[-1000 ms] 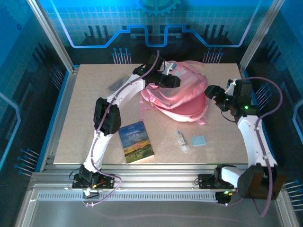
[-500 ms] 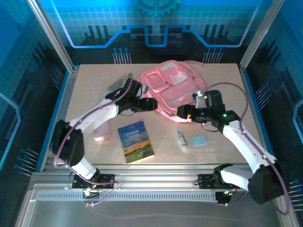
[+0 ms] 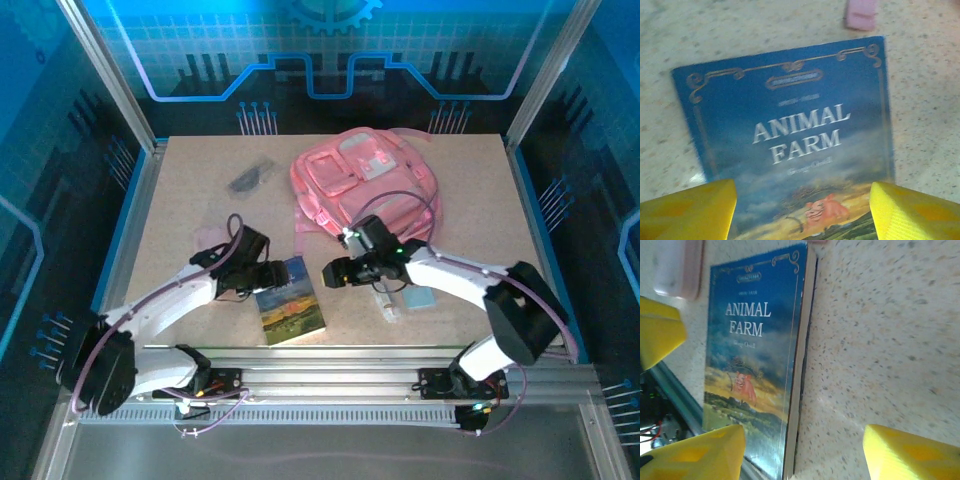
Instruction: Pack books, pencil case, and school supplies into a backpack
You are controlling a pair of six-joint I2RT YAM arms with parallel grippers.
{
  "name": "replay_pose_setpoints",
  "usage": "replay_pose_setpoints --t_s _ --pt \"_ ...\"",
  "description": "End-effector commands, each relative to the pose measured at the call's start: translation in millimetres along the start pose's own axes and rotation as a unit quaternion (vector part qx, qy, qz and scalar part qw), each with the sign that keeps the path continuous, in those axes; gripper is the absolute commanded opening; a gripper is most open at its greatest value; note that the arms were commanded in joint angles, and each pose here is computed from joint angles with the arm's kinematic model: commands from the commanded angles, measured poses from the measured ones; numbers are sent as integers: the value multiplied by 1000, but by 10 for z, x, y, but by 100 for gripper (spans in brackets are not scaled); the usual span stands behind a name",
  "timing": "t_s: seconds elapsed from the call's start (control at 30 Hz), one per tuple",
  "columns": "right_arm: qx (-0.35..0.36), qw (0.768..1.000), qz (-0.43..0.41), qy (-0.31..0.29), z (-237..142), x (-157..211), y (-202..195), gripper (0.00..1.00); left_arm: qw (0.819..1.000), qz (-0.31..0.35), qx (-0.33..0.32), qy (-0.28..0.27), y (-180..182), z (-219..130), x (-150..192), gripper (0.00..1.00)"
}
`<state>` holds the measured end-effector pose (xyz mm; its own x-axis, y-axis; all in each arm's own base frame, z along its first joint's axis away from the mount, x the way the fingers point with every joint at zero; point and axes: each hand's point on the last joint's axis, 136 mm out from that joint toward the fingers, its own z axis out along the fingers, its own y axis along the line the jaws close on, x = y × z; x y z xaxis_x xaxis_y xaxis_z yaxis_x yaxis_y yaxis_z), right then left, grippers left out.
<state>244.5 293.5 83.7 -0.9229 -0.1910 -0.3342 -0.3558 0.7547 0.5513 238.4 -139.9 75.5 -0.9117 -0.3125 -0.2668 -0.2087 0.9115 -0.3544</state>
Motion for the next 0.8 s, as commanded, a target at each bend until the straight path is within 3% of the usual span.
replay_pose_setpoints --t_s 0.0,0.33,0.5,0.77 --pt "1 999 -36 -12 195 -165 208 64 998 -43 -38 3 286 12 148 71" --pt "32 997 -34 55 799 -64 240 62 995 -93 -23 28 420 337 391 70" --pt "16 997 -33 63 821 -39 336 61 994 -97 -26 38 458 450 445 69" --pt "-71 996 -41 44 513 -81 784 56 994 -100 -31 44 493 522 483 64"
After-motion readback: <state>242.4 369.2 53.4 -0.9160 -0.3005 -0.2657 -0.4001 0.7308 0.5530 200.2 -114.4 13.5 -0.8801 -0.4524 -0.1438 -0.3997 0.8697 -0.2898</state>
